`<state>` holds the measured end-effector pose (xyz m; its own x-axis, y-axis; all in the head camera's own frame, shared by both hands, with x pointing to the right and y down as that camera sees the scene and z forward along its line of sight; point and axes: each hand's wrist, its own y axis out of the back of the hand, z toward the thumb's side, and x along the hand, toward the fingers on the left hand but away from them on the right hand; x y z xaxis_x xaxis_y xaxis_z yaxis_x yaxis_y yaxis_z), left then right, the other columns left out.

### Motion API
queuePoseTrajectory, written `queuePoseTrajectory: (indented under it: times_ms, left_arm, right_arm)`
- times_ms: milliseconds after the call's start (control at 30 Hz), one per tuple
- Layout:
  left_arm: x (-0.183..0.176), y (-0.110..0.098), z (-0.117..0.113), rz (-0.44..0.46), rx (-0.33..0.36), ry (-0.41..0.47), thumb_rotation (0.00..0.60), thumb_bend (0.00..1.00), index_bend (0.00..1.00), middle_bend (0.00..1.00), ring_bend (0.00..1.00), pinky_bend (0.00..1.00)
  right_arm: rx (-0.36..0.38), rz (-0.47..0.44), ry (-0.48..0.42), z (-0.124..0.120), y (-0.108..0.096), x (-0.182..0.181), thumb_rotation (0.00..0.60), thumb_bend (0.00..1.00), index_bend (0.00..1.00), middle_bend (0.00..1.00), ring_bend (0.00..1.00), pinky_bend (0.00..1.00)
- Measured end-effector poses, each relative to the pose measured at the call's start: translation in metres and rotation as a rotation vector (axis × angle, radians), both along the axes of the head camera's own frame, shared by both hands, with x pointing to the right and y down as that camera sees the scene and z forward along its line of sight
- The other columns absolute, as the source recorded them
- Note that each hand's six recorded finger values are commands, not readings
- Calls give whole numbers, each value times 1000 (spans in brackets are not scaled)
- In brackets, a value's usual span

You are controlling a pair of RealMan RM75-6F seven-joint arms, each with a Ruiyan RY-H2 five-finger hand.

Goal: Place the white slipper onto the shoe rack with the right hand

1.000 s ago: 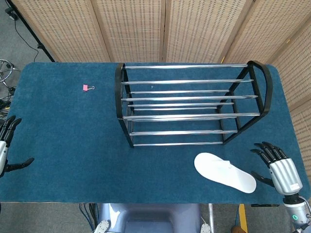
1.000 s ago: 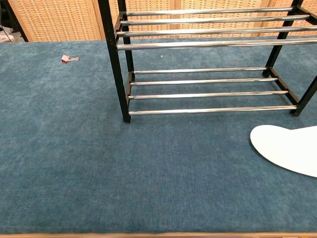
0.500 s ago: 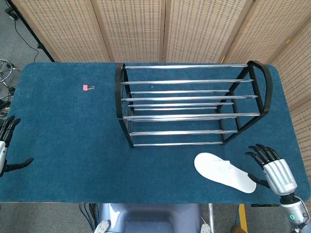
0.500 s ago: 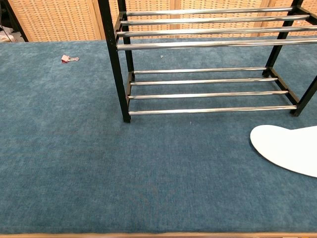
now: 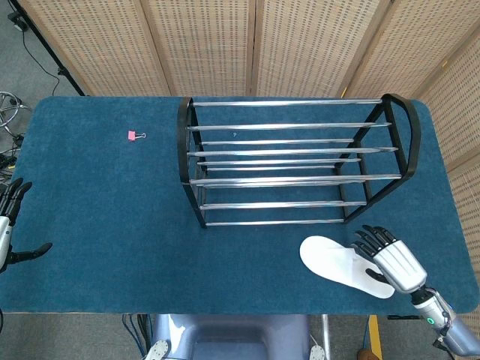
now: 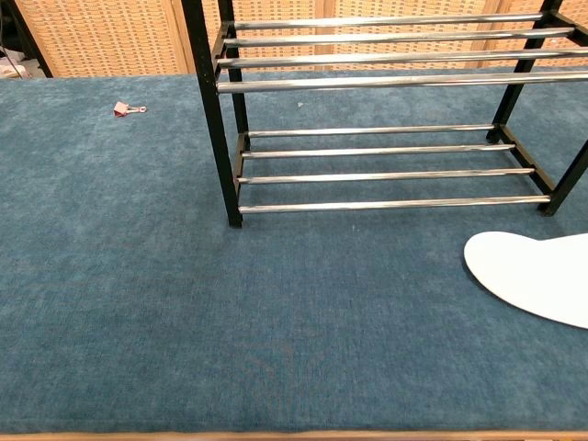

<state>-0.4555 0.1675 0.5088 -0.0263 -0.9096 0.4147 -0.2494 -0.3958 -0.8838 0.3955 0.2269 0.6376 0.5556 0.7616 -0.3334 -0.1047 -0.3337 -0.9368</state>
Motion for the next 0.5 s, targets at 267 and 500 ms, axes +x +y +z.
queuePoseTrajectory:
  times_ms: [267,500]
  left_arm:
    - [-1,0,0,-6,1,3,600,83,0,0,0,0]
    - [-2,-1,-1,-13,2,5,600,83,0,0,0,0]
  right_arm:
    - [-20,-70,8,23,-4,-18,600,96,356,276,178,267]
    - [-26,-77,-7,33,-4,-26,600,123,416,364,223,314]
